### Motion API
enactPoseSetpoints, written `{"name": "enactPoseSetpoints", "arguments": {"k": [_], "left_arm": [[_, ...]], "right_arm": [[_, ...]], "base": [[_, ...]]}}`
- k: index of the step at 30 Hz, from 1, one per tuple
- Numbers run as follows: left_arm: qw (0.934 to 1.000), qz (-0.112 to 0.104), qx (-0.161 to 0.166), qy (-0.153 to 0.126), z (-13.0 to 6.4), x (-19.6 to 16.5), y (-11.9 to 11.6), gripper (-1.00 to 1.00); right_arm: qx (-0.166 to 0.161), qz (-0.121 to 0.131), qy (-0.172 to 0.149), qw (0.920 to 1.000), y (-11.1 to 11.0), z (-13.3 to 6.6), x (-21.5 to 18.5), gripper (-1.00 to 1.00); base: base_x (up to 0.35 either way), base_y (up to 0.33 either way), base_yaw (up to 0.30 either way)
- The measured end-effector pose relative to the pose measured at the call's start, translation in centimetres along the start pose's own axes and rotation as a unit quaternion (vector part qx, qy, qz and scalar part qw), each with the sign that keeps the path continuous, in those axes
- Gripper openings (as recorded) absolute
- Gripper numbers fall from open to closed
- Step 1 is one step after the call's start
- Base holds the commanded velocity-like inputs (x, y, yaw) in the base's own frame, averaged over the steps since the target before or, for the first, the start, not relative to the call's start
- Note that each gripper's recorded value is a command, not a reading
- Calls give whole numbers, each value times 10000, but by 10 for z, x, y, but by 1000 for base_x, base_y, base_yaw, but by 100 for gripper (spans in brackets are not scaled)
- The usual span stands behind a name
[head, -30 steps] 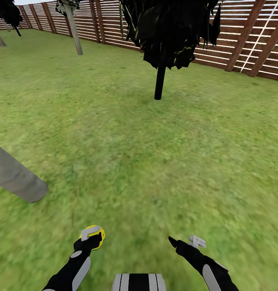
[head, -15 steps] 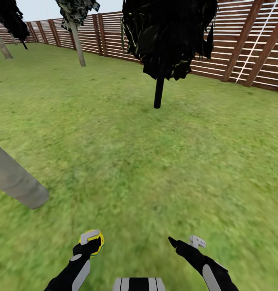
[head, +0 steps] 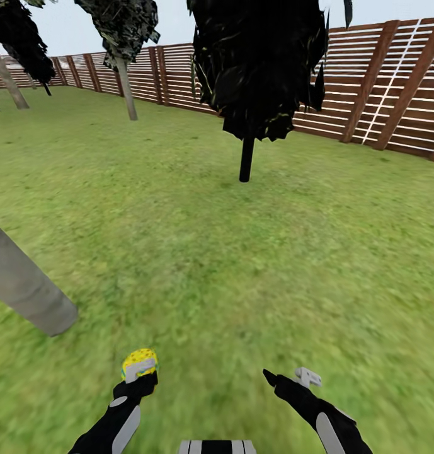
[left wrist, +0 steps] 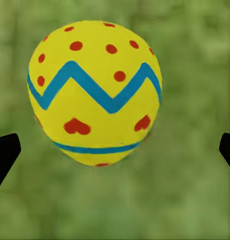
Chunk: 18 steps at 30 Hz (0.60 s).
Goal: Take the three Easter eggs out of the wicker basket on the lawn in the garden, then place them on the lawn next to a single tree (choose any tree) so that all three eggs are next to the same tree and none are left in the basket.
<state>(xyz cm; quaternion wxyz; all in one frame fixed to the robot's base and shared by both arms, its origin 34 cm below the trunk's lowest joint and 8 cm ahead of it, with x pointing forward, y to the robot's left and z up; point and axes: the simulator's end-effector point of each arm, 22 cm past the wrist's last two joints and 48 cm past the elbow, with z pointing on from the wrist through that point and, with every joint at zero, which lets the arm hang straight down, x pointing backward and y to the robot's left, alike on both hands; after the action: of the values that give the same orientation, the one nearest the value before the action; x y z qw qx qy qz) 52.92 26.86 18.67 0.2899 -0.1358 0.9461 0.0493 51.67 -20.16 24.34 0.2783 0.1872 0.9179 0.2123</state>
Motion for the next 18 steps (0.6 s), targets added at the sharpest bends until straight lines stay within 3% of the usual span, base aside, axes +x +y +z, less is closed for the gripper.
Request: {"name": "enactPoseSetpoints", "arguments": {"k": [5, 11, 18], "left_arm": [[9997, 44, 25, 252, -5, 5, -2, 100], [9997, 47, 58, 233, -11, -3, -5, 100], [9999, 42, 92, 103, -17, -16, -7, 100]], "right_arm": [[-47, -29, -84, 9999, 6, -4, -8, 100], [-101, -66, -183, 9998, 13, -9, -17, 100], [-163, -105, -304, 9994, 21, -15, -28, 100]], "base": [[0, 0, 0], [-26, 0, 0], [-272, 0, 0]]}}
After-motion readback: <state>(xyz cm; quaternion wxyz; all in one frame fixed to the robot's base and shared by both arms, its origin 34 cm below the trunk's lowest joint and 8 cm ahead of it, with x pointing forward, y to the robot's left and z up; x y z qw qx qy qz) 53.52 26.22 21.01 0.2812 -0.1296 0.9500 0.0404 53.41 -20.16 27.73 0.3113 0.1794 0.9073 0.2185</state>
